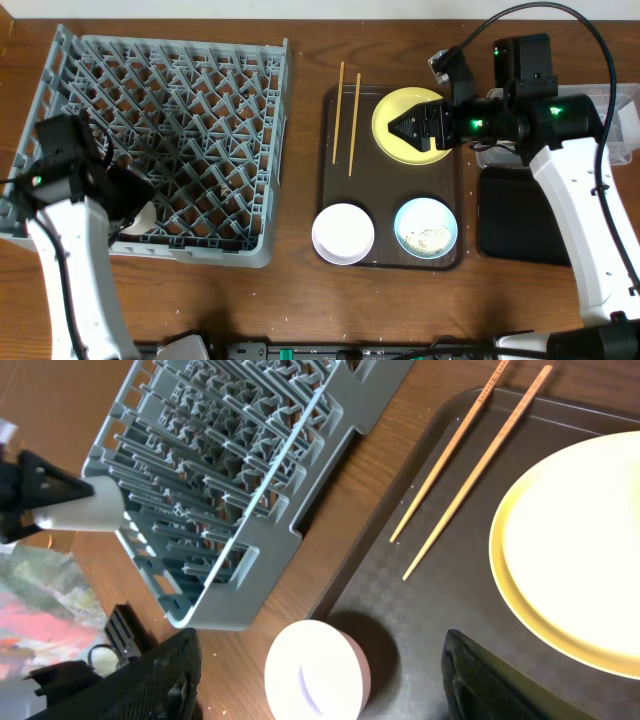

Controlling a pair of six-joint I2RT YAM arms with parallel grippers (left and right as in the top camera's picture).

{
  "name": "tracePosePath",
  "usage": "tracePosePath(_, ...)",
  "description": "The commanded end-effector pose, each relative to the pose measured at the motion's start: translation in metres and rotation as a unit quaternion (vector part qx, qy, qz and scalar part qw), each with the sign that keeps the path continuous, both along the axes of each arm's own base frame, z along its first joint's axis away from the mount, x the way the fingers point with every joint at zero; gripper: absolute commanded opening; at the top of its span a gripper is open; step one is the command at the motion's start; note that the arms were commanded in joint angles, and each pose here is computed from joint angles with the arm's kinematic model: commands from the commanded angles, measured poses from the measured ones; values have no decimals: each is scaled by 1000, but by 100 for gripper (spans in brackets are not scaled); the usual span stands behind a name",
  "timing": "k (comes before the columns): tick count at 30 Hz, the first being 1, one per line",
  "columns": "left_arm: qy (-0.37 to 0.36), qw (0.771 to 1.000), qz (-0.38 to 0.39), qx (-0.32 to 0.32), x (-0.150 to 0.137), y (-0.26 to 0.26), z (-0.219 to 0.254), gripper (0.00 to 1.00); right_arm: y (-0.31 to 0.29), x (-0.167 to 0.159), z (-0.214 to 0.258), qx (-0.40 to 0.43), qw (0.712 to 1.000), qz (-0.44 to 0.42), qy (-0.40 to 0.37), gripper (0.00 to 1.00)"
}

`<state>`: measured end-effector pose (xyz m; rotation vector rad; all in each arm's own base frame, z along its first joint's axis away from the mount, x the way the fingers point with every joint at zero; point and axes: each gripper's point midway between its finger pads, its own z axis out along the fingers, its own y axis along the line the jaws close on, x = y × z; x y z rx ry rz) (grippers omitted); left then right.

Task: Sort waste into correct bins and load items into the dishwasher
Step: 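Lower the cup into the dish rack with the left gripper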

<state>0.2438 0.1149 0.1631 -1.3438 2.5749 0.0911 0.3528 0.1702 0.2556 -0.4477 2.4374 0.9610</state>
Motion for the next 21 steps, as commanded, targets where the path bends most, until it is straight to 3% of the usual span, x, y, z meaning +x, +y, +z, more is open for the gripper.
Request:
tracePosePath(1,8,1000,8,-4,7,4,-6,43,2,0,8,-3,1000,2,-13,75)
tracePosePath(14,49,999,8,-22,15,7,-34,63,3,-2,7,-4,1000,1,-8,75)
tracePosePath(21,56,998,-5,-23,12,6,-34,84,3,-3,6,-4,1000,2,-6,75)
